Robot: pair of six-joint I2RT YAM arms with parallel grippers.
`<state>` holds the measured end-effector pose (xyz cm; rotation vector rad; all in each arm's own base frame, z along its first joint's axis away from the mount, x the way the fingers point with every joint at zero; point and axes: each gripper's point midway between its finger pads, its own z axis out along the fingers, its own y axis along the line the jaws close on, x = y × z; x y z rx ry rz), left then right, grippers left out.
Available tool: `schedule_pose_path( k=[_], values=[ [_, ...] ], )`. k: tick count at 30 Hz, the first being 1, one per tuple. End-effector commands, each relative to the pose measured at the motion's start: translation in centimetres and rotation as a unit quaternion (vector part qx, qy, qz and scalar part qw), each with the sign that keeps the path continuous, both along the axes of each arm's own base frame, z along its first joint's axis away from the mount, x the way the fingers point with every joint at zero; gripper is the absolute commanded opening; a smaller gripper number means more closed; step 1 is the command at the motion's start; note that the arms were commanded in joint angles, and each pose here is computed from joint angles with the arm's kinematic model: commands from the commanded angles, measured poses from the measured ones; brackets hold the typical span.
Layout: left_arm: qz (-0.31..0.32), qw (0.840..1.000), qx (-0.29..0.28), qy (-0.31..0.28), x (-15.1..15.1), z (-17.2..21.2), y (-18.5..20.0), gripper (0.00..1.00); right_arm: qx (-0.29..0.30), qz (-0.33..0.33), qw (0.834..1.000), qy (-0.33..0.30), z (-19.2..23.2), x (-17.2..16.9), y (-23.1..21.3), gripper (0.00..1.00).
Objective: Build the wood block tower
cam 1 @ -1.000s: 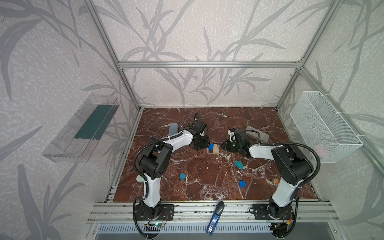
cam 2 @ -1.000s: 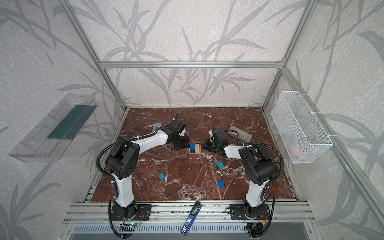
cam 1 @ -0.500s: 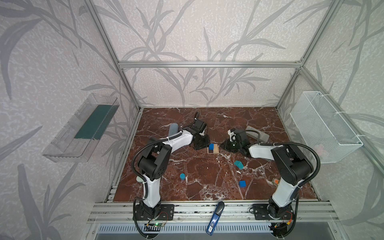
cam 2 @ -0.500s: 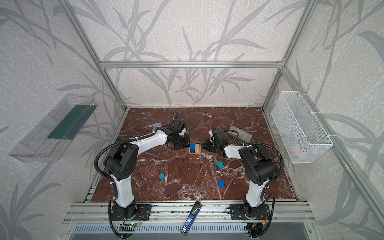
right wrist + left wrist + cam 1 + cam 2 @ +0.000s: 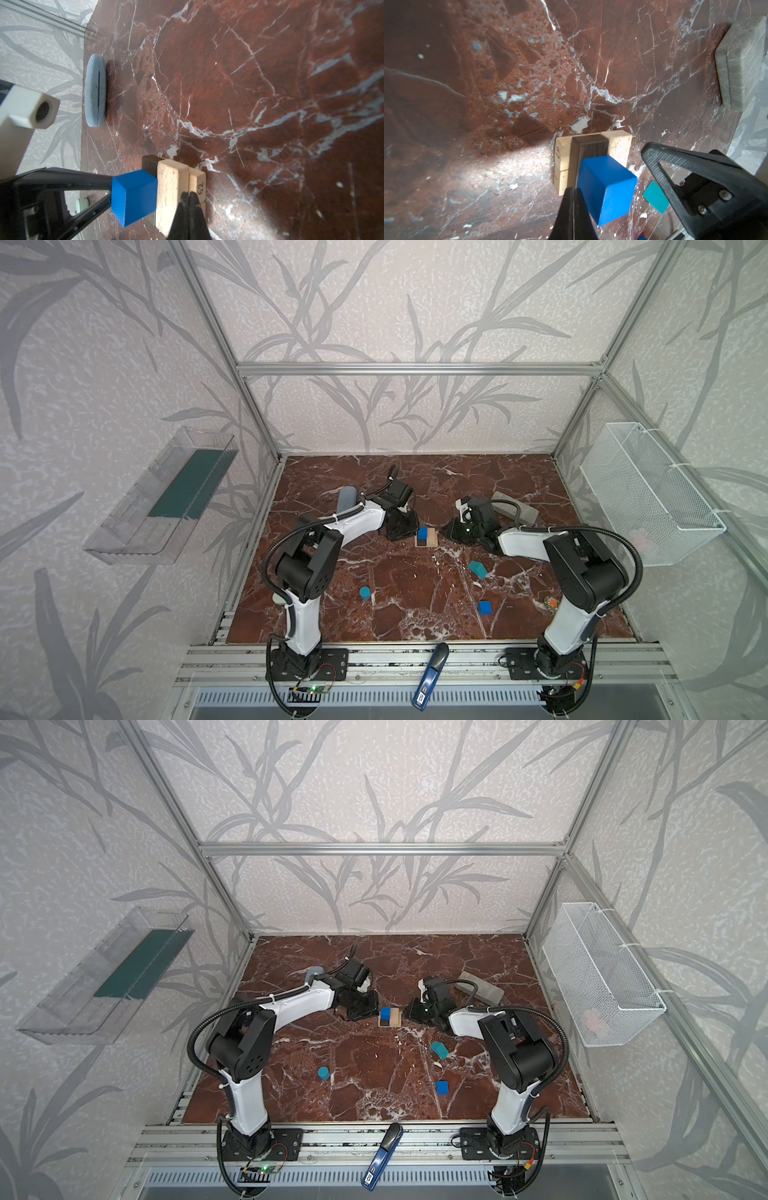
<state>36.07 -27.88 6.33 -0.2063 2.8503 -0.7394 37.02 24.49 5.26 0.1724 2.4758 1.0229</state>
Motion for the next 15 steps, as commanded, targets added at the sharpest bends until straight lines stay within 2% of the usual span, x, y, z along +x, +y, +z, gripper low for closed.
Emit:
schedule_pose_path(
  k=[1, 15],
  values=[
    [0.012, 1.000, 0.008, -0.018, -0.2, 2.0, 0.7, 0.00, -0.004, 0.011, 1.000, -0.025, 2.3, 0.0, 0.6, 0.00],
    [0.040, 0.995, 0.020, -0.090, 2.3, 6.9, 2.4, 0.00, -0.020, 0.036, 0.999, -0.020, 2.2, -0.6, 2.6, 0.00]
  ],
)
